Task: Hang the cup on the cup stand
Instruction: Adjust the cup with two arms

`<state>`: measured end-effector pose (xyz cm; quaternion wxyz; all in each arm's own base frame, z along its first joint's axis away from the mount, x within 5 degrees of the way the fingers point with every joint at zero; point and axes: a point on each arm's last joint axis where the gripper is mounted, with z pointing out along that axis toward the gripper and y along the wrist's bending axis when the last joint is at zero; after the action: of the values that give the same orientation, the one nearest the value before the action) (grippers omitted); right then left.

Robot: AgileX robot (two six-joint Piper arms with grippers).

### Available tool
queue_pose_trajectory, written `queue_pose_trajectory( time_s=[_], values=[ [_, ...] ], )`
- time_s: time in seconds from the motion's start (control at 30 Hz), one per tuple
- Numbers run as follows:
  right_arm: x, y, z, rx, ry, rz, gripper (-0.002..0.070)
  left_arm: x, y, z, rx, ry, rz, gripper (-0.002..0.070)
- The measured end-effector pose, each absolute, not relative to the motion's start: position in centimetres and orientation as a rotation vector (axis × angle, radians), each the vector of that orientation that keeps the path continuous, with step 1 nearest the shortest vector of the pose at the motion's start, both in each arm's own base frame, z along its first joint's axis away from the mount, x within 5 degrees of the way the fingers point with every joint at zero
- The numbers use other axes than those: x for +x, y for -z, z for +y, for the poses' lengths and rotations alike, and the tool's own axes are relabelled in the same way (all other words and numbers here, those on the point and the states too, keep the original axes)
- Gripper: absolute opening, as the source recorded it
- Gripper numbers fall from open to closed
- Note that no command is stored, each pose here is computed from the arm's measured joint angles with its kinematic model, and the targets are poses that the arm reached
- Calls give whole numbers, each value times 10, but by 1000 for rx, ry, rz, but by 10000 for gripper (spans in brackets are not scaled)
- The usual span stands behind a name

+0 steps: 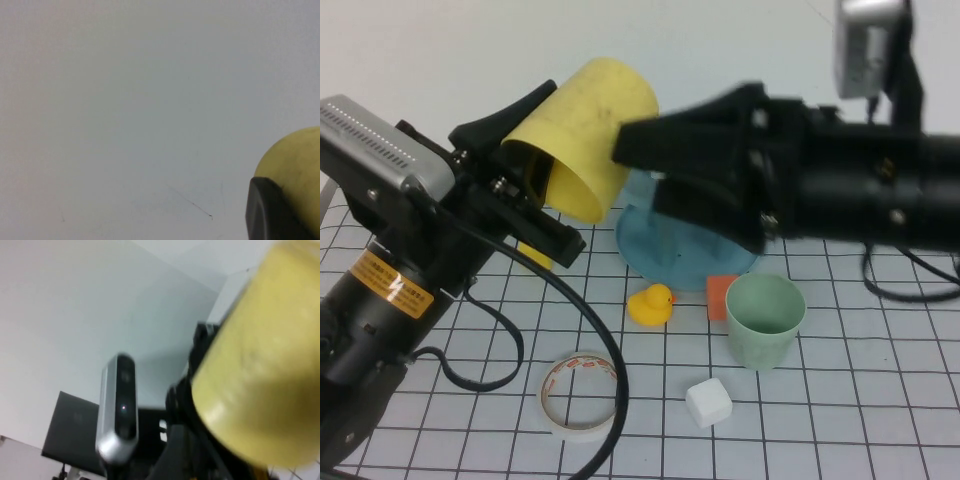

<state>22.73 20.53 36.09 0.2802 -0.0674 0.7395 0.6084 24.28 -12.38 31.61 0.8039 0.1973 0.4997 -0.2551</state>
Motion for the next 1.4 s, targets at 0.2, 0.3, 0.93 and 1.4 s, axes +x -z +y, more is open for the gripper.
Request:
queue_pose_trajectory(
  time_s=[0.2, 0.3, 0.93, 1.4],
  values=[
    [254, -366, 221, -122, -1654, 1980, 689, 243, -316, -123, 435, 512, 1061, 21],
    [261, -361, 222, -70, -1628, 1996, 690, 243, -316, -123, 429, 512, 1063, 21],
    [278, -363, 224, 55, -1580, 1982, 692, 242, -316, -124, 428, 551, 1071, 20],
    [288, -370, 235, 10, -1644, 1966, 693, 241, -316, -127, 457, 560, 1055, 20]
  ],
)
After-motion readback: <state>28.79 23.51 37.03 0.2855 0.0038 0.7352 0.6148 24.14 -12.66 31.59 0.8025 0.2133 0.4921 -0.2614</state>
